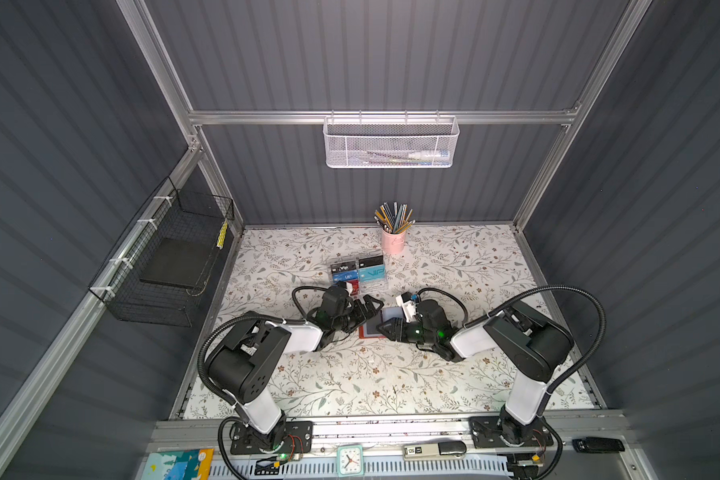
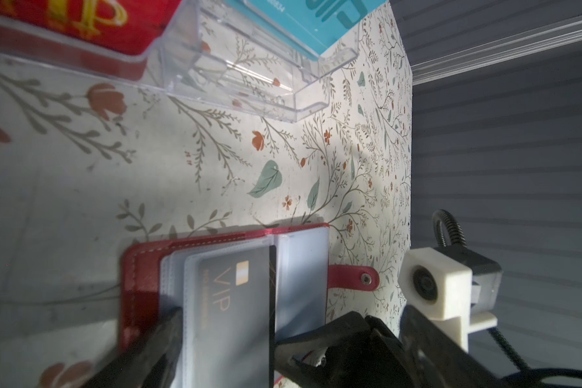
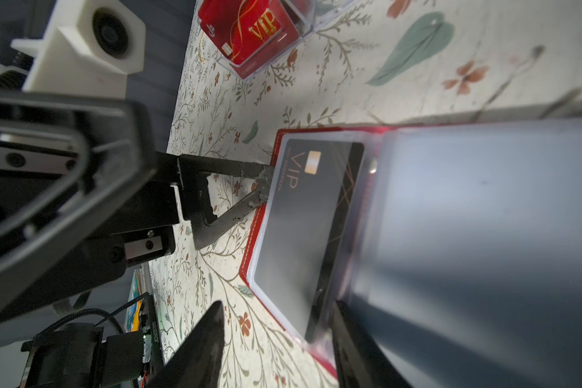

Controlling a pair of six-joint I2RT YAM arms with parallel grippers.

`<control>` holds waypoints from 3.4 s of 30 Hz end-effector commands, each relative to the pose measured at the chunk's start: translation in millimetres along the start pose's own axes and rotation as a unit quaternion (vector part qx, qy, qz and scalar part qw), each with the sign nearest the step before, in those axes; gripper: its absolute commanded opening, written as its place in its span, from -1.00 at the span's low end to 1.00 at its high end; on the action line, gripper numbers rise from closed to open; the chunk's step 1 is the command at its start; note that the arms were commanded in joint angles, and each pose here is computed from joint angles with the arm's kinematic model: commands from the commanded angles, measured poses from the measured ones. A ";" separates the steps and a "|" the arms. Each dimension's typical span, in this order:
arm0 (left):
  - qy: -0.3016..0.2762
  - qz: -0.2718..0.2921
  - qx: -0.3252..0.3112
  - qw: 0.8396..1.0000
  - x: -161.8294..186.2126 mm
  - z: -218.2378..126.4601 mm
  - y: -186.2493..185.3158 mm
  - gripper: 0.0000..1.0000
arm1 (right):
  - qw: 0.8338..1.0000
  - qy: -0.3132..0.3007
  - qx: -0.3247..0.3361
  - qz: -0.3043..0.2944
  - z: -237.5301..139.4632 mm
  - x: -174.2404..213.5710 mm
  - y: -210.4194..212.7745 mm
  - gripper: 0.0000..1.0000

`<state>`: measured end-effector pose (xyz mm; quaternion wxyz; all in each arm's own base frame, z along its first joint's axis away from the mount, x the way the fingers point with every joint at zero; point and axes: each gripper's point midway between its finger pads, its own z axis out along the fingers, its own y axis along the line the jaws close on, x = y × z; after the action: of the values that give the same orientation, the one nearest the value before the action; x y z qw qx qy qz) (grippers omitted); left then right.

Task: Take the credit cards out of the card holder

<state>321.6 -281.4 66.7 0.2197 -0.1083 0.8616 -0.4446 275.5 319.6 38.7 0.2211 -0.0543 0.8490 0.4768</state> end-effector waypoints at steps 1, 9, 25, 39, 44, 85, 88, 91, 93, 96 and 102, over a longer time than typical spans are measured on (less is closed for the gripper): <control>0.012 -0.009 0.002 1.000 9.2 3.7 5.9 1.00 | 1.000 0.006 0.003 0.012 2.2 5.7 -8.9 0.05; 0.016 -0.024 0.003 1.000 17.6 7.1 16.7 1.00 | 0.999 -0.017 -0.022 0.029 0.7 -0.4 -8.4 -0.01; 0.021 -0.041 0.014 0.999 30.0 15.4 23.6 1.00 | 0.996 -0.061 -0.058 0.032 -5.3 -13.2 0.0 -0.21; 0.023 -0.047 0.012 0.999 34.3 17.7 31.1 1.00 | 0.995 -0.068 -0.068 0.040 -12.7 -18.2 -4.3 -0.48; 0.037 -0.051 0.020 0.998 39.8 18.5 30.3 1.00 | 0.994 -0.065 -0.074 0.042 -10.5 -18.1 -3.3 -0.66; 0.035 -0.042 0.002 0.998 38.0 13.0 41.9 1.00 | 0.992 -0.081 -0.073 0.058 -40.4 -24.5 -26.1 -1.00; 0.034 -0.038 -0.001 0.999 36.9 12.2 41.1 1.00 | 0.992 -0.083 -0.071 0.060 -43.0 -25.0 -28.3 -1.00; 0.032 -0.034 -0.005 0.999 35.6 10.8 41.1 1.00 | 0.992 -0.085 -0.070 0.060 -45.3 -25.4 -28.9 -1.00; 0.032 -0.029 -0.007 0.999 34.6 9.6 39.4 1.00 | 0.992 -0.086 -0.069 0.061 -46.8 -25.8 -30.0 -1.00; 0.034 -0.019 -0.010 0.999 33.5 7.1 36.1 1.00 | 0.992 -0.089 -0.067 0.062 -49.8 -25.8 -31.9 -1.00; 0.017 0.020 -0.031 0.999 21.8 -1.8 27.2 1.00 | 0.991 -0.100 -0.066 0.064 -58.2 -28.8 -34.2 -1.00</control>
<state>311.2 -290.5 66.3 0.2330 -0.0876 0.8412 -0.4801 291.4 251.8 40.1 0.2542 0.0423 0.7998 0.5422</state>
